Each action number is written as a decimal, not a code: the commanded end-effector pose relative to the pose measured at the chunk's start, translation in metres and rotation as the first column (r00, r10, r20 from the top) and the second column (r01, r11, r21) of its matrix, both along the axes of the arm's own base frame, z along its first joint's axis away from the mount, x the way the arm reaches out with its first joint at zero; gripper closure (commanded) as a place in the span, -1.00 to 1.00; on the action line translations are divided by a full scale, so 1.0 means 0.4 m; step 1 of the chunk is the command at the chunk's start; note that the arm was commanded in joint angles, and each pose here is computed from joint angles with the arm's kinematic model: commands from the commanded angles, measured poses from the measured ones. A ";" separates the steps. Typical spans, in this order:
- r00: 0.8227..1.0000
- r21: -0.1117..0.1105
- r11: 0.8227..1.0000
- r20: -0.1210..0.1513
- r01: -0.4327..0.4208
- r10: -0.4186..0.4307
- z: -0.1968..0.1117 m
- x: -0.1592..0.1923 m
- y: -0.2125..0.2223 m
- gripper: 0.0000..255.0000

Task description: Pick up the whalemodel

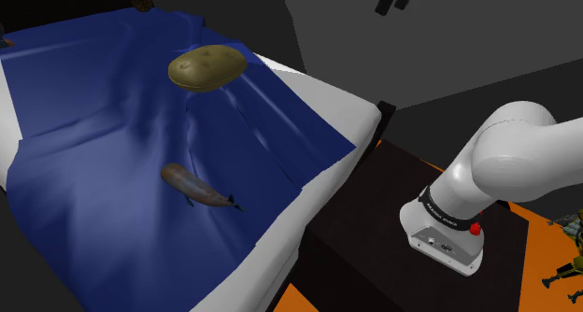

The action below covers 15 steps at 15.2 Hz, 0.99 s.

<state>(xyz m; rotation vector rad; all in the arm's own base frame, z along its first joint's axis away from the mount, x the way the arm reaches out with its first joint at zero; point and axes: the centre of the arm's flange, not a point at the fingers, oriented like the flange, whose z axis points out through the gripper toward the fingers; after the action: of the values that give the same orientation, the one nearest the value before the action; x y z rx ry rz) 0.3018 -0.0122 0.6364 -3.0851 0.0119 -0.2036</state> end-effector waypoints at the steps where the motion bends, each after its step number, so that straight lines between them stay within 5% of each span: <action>1: 1.000 0.000 1.000 0.000 0.000 0.000 0.000 0.000 0.000 -1.00; 15: 0.998 -0.036 0.997 -0.024 -0.065 0.064 -0.321 0.192 0.287 -1.00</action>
<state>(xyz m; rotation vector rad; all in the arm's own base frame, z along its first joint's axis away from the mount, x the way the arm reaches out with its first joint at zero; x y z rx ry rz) 0.3734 0.0949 0.5183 -3.1172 -0.0842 -0.1693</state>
